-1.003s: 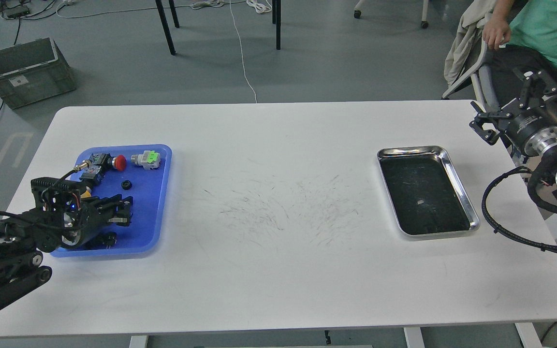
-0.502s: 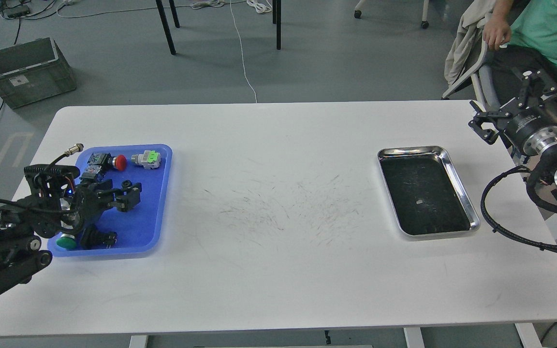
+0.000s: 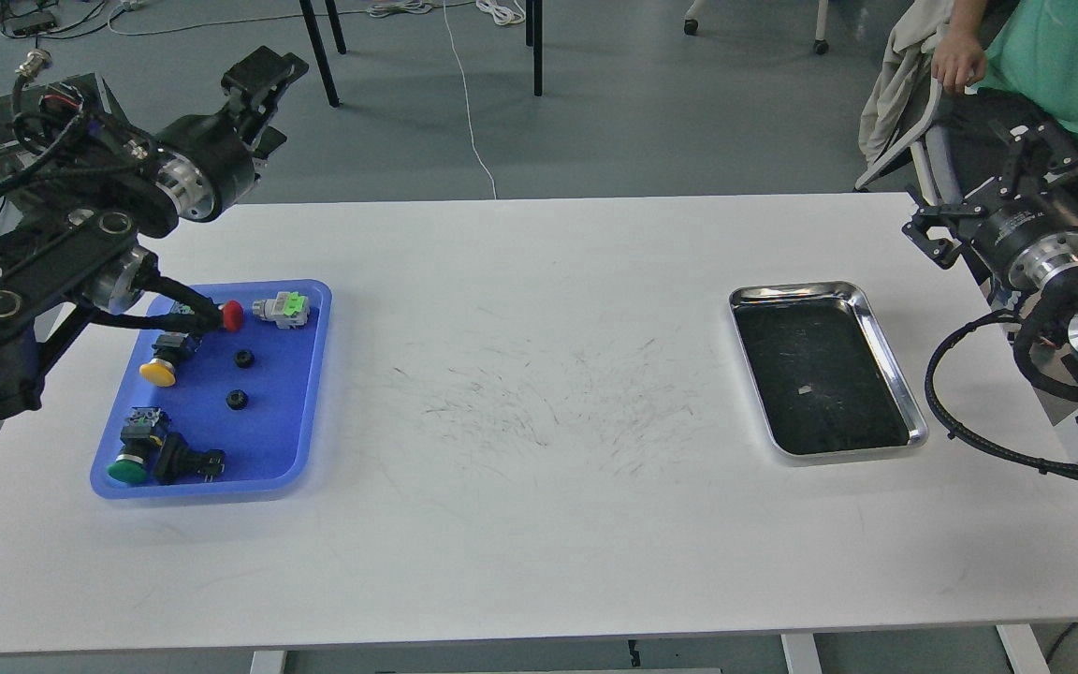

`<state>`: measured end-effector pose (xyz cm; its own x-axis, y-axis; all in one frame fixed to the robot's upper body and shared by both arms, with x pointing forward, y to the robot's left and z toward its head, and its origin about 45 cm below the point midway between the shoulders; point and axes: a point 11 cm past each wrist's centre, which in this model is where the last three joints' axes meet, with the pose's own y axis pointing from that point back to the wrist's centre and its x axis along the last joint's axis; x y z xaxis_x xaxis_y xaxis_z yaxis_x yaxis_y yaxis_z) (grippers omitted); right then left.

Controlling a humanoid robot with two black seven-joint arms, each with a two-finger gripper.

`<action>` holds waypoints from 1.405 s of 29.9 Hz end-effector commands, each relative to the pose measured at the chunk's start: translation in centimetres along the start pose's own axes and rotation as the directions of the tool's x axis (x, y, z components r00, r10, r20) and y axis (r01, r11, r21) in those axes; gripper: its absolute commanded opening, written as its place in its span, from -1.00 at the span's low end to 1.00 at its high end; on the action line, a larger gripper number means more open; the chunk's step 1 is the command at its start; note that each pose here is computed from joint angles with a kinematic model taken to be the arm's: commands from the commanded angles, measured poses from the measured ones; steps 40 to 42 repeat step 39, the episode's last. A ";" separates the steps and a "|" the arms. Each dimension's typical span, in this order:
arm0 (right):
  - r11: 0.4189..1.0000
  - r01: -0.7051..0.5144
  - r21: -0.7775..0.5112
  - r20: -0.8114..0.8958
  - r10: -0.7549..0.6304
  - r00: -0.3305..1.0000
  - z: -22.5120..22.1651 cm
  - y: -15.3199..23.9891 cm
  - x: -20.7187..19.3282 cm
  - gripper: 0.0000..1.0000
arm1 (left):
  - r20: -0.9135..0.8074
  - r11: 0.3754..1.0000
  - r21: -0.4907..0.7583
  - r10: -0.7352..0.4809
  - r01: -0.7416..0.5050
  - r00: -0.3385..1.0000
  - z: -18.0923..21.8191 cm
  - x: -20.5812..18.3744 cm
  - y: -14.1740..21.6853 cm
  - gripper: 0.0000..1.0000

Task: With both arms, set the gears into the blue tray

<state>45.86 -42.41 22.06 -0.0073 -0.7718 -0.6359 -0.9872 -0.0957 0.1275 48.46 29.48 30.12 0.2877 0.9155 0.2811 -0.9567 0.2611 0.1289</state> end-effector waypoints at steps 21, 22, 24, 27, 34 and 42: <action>0.987 0.152 -0.044 0.070 -0.149 0.986 1.7 1.8 -2.4 0.98 | -0.783 0.987 -0.021 0.081 -0.157 0.617 -8.9 0.3 -0.8 0.96; 0.988 0.149 -0.026 0.080 -0.147 0.986 1.3 1.9 -2.2 0.98 | -0.786 0.989 -0.026 0.070 -0.146 0.614 -9.2 0.0 -0.6 0.96; 0.989 0.147 0.002 0.095 -0.147 0.985 0.8 2.0 -2.1 0.98 | -0.788 0.989 -0.021 0.074 -0.147 0.612 -9.6 0.0 -0.4 0.96; 0.990 0.142 0.022 0.104 -0.143 0.984 0.3 1.9 -2.0 0.98 | -0.788 0.988 -0.018 0.082 -0.156 0.610 -9.7 0.1 -0.4 0.96; 0.990 0.140 0.032 0.107 -0.142 0.984 0.3 1.9 -2.0 0.98 | -0.807 0.980 -0.023 0.097 -0.196 0.582 -9.5 0.6 -0.3 0.96; 0.989 0.139 0.048 0.109 -0.144 0.984 0.2 1.9 -1.9 0.98 | -0.805 0.978 -0.006 0.118 -0.207 0.582 -9.6 0.6 -0.4 0.96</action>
